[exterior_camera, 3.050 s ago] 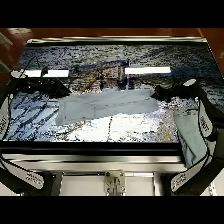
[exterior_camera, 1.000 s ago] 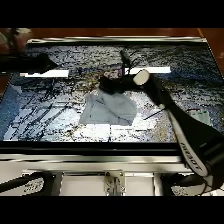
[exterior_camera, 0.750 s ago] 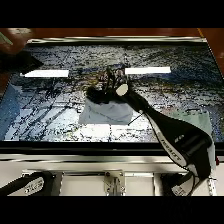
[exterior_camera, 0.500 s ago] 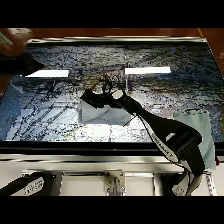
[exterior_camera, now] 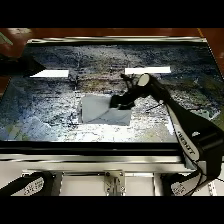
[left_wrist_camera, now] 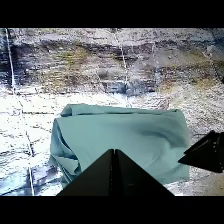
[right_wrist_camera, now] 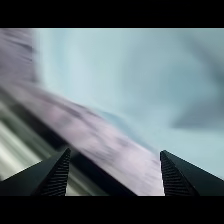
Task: Fold the shirts.
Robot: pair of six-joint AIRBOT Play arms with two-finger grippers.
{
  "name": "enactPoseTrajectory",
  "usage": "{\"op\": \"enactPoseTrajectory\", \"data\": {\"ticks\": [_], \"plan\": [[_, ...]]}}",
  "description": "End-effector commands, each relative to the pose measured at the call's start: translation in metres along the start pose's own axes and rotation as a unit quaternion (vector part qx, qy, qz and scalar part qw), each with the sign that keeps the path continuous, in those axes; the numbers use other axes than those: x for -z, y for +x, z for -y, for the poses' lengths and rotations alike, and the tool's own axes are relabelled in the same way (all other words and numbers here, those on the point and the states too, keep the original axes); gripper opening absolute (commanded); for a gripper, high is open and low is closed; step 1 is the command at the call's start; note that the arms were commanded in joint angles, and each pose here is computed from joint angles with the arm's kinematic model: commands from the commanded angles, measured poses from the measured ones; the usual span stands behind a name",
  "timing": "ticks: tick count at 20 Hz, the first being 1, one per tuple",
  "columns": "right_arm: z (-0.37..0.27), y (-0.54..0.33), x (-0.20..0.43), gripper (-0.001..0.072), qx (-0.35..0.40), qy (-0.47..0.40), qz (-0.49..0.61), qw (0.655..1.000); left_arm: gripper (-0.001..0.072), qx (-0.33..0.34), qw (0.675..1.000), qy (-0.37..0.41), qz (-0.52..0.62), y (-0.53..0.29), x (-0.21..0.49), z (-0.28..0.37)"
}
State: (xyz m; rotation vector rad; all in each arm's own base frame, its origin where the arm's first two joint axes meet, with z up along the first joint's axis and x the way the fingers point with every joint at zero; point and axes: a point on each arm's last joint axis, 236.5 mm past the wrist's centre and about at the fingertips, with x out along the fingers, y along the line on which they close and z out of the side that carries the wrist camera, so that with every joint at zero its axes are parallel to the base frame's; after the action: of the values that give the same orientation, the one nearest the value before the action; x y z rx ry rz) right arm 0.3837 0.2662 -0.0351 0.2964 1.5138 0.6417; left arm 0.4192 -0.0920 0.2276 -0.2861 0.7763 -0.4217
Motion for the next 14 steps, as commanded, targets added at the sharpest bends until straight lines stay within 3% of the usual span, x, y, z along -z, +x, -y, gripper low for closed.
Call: {"op": "enactPoseTrajectory", "data": {"ticks": [1, 4, 12, 13, 14], "plan": [[0.102, -0.045, 0.023, 0.0677, 0.096, 0.081, -0.029, 0.992, 0.0034, -0.003, 1.000, 0.002, -0.001, 0.000, 0.001, -0.001], [0.112, -0.028, 0.005, 0.0677, 0.043, 0.128, 0.030, 0.990, 0.0034, -0.003, 1.000, 0.001, -0.001, 0.000, 0.001, -0.001], [0.091, 0.034, -0.016, 0.0676, -0.093, 0.184, 0.034, 0.978, 0.0034, -0.003, 1.000, 0.000, 0.000, 0.000, 0.000, -0.001], [0.085, 0.038, -0.014, 0.0651, -0.114, 0.189, 0.025, 0.975, 0.0034, -0.003, 1.000, 0.000, 0.000, 0.000, 0.000, -0.001], [0.081, 0.041, -0.011, 0.0538, -0.128, 0.195, 0.014, 0.972, 0.0035, -0.003, 1.000, 0.000, 0.001, 0.000, 0.000, -0.001]]}}
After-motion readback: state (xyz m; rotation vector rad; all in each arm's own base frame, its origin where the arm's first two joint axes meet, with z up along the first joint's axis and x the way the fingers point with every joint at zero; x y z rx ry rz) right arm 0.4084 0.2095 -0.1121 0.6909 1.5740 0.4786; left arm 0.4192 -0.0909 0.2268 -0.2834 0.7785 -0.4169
